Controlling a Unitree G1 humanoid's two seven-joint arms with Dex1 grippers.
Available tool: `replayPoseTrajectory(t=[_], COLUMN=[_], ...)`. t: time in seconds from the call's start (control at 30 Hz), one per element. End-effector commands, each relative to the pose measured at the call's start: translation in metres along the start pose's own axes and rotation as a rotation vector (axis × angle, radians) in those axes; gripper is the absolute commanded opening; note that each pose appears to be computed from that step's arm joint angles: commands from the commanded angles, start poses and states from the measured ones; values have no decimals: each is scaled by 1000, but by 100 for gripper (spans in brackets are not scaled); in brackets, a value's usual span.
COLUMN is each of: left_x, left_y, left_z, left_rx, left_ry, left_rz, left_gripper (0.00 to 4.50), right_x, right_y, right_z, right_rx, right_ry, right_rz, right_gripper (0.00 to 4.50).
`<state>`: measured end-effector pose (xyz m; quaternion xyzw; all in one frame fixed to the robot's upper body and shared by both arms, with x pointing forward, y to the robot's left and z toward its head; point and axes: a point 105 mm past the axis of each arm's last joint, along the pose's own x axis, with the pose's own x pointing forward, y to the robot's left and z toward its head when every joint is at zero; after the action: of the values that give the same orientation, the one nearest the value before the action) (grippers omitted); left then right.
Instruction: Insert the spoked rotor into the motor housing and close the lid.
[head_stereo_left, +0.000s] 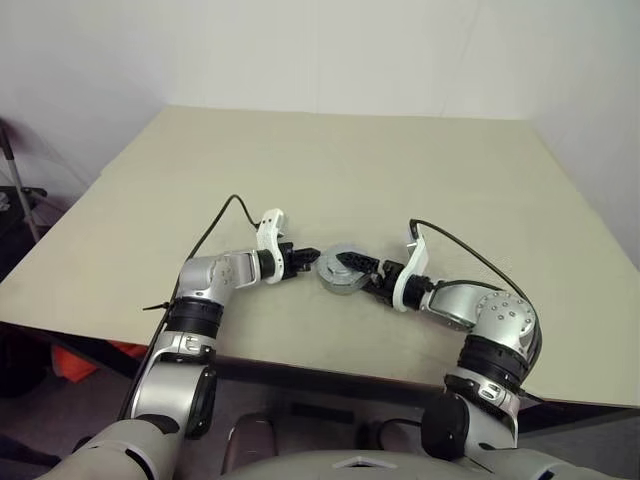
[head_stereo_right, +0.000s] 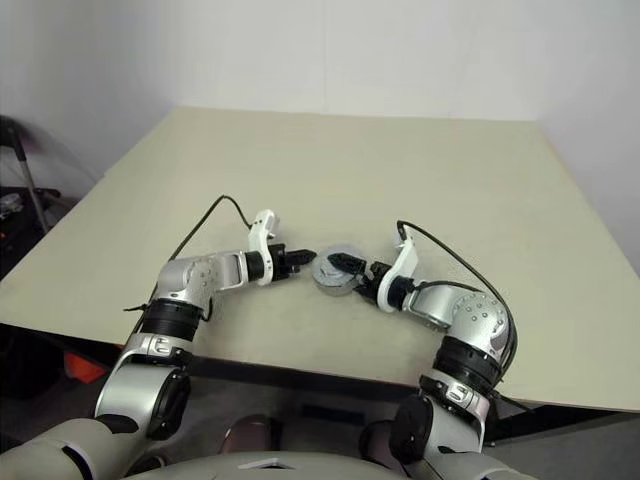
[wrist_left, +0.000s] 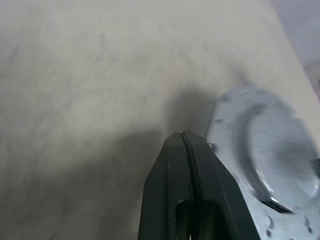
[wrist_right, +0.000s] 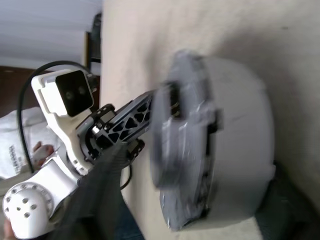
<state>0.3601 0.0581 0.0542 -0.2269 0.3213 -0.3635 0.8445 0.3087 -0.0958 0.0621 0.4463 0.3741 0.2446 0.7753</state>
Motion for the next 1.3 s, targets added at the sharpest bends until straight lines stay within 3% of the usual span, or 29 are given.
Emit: replayPoseTrajectory(t=[0.03,0.07,0.2,0.37,0.53,0.77,0.87,1.07,1.23,1.3], left_x=[-1,-1,-2,-9,-23,-36,-40,-48,-52,-53], left_y=[-4,-4,-2,0,5,10,11,2,-6,-10], left_z=[10,11,12,36,59,60,62,65,59,57], left_rx=[27,28,29,-3,-93,-186,-243,-421,-558,-602], left_ry=[-25,-26,-37,-162,-303,-380,-418,-493,-453,-438], left_rz=[-9,-8,0,-16,-36,-68,-91,-222,-324,-366], left_gripper=[0,0,0,0,0,0,57,260,438,438], right_x=[3,2,1,-2,-6,-3,0,3,3,2], right_y=[6,3,-3,-5,11,40,48,70,89,100], right_z=[-1,0,5,19,51,71,75,80,77,74], right_rx=[-22,-24,-10,30,135,177,201,202,177,158], right_ry=[17,14,-11,-65,-198,-255,-261,-250,-223,-207], right_rz=[7,-5,-30,-21,78,158,181,246,299,337], right_gripper=[277,247,223,223,223,223,223,223,223,223])
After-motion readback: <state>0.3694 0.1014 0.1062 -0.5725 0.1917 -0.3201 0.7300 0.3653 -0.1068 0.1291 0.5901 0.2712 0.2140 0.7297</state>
